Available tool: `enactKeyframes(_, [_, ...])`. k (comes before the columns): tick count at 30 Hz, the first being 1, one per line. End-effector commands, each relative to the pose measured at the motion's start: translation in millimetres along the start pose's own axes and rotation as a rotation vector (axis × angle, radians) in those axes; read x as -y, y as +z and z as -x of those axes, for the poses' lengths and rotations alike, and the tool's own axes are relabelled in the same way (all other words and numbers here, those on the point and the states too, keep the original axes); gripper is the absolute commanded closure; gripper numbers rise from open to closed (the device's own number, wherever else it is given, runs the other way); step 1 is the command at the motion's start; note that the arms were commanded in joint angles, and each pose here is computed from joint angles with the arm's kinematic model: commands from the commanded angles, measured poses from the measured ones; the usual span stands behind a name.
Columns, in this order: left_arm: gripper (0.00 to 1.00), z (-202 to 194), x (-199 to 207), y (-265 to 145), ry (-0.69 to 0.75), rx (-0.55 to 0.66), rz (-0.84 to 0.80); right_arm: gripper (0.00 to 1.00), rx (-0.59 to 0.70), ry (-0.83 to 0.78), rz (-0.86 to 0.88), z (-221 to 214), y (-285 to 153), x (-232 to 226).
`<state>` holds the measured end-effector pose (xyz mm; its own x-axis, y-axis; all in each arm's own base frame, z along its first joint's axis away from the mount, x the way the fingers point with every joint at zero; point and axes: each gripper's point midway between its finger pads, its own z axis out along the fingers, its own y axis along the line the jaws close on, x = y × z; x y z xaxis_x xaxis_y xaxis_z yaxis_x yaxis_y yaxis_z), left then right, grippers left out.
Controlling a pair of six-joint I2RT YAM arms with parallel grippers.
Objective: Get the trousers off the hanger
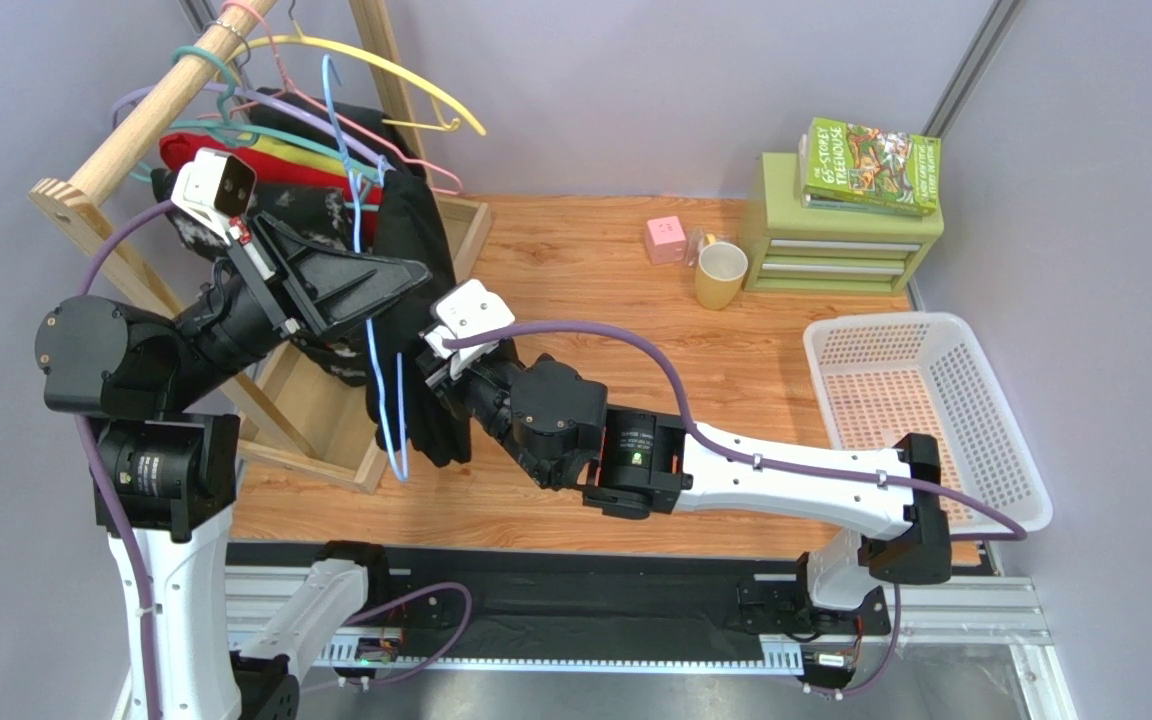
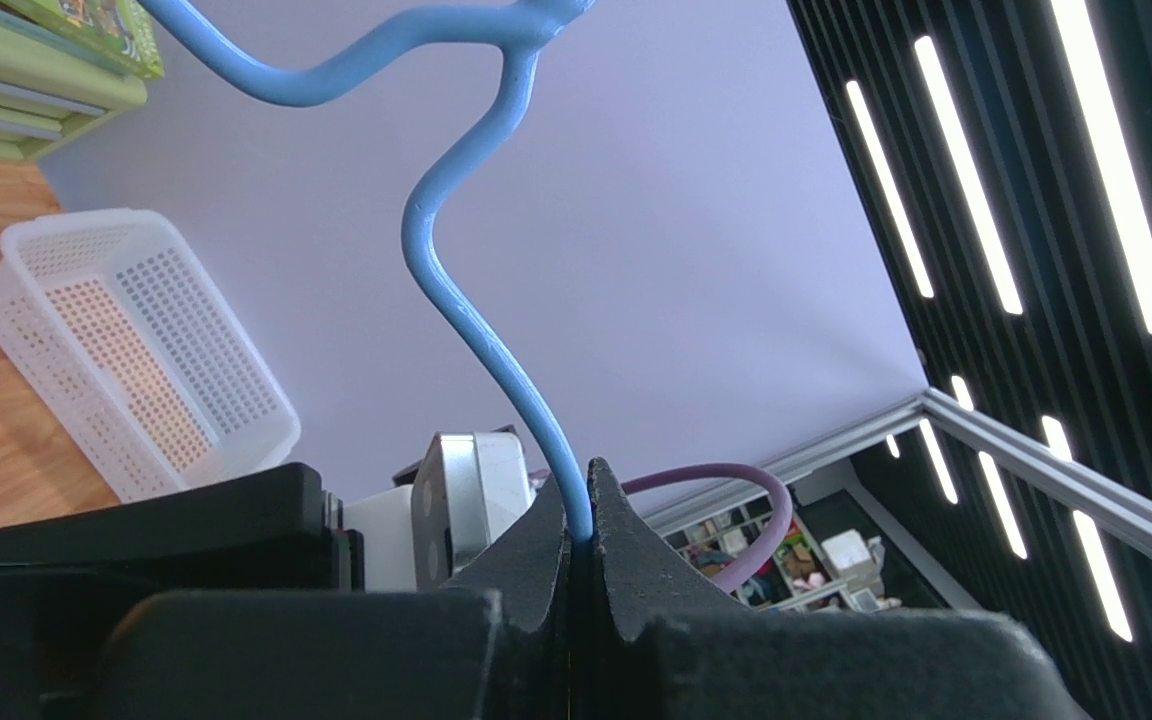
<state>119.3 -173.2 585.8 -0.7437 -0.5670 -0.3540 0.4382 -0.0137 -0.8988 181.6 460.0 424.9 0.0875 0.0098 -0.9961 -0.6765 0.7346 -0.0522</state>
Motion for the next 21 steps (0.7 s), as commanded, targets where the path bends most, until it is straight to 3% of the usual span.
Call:
enactKeyframes(1, [1.0, -18, 33, -12, 0.117, -0.033, -0.094, 0.76, 0.127, 0.051, -0.063, 57, -3, 20])
enactKeyframes(5, [1.0, -20, 25, -13, 0.124, -0.034, -0.069, 1.0, 0.126, 0.037, -0.08, 67, -8, 29])
enactKeyframes(15, [1.0, -19, 4, -14, 0.106, -0.014, -0.035, 1.0, 0.17, 0.098, -0.11, 104, -26, 50])
enactKeyframes(21, [1.0, -14, 1, -11, 0.098, -0.003, -0.027, 1.0, 0.136, 0.098, -0.142, 98, -36, 64])
